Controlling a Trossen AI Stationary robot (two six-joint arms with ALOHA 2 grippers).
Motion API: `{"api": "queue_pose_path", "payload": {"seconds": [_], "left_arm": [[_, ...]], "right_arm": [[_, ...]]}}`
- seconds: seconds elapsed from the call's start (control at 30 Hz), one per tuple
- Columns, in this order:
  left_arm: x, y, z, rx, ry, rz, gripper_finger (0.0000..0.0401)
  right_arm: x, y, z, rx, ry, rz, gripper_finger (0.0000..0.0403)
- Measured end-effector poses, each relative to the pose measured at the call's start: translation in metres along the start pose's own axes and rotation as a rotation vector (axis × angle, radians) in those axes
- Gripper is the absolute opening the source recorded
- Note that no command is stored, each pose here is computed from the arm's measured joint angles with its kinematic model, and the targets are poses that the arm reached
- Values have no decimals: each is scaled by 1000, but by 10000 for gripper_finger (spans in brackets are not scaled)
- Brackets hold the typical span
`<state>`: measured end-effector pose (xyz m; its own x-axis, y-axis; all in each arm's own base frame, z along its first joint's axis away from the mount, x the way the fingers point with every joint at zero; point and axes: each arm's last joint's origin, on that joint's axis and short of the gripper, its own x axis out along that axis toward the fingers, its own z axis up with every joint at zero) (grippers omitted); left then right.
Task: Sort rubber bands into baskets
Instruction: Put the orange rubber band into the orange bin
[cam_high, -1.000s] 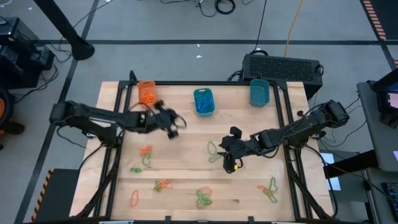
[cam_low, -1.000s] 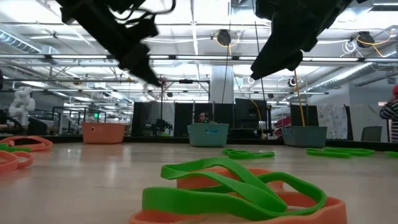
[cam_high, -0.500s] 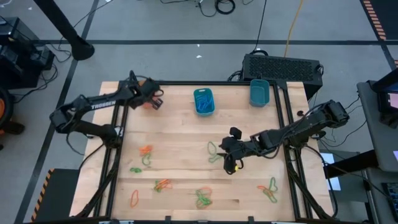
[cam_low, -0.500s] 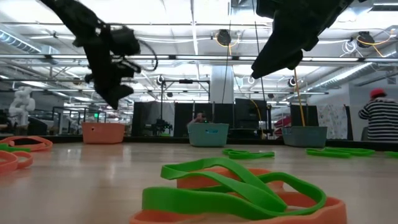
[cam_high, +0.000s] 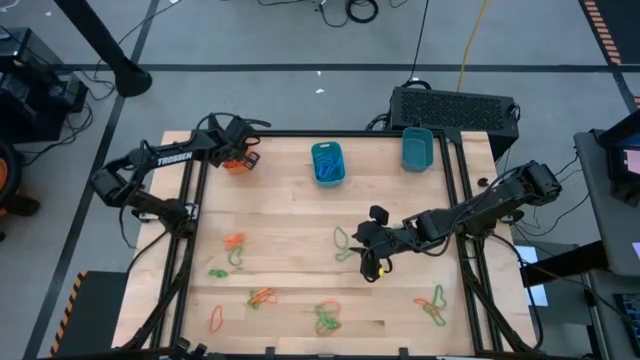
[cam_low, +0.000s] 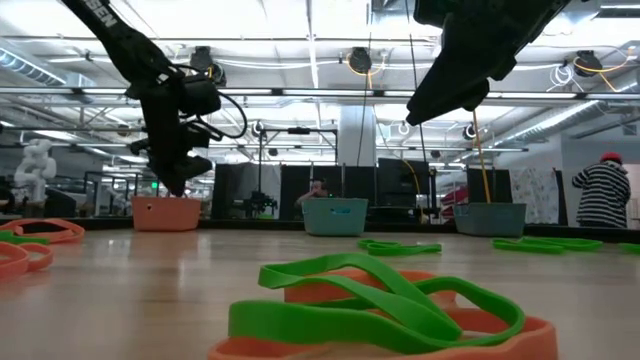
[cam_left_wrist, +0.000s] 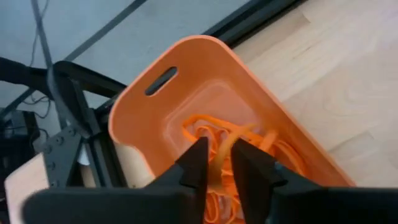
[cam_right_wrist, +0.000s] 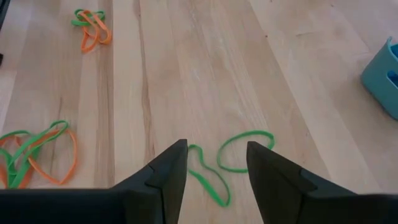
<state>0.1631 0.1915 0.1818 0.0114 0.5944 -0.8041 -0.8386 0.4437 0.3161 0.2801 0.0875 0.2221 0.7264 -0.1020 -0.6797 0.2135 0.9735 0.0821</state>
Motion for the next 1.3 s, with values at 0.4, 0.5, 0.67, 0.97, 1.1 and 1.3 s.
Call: {"api": "queue_pose_path", "payload": {"seconds": [0.4,0.5,0.67,0.97,1.1,1.3], "left_arm": [[-1,1,-6,28,55,18,174],[-3,2,-9,62,83,20,186],[-5,2,-16,115,145,11,196],[-6,0,-15,132,131,59,197],[-9,-1,-15,121,126,37,197],[-39,-14,-15,79,40,-241,197]], "right_arm": [[0,0,0,2,3,2,157],[0,0,0,1,3,3,157],[0,0,0,3,1,3,157],[0,0,0,4,-3,6,157],[0,1,0,5,5,21,157],[-7,10,6,43,72,230,157]]}}
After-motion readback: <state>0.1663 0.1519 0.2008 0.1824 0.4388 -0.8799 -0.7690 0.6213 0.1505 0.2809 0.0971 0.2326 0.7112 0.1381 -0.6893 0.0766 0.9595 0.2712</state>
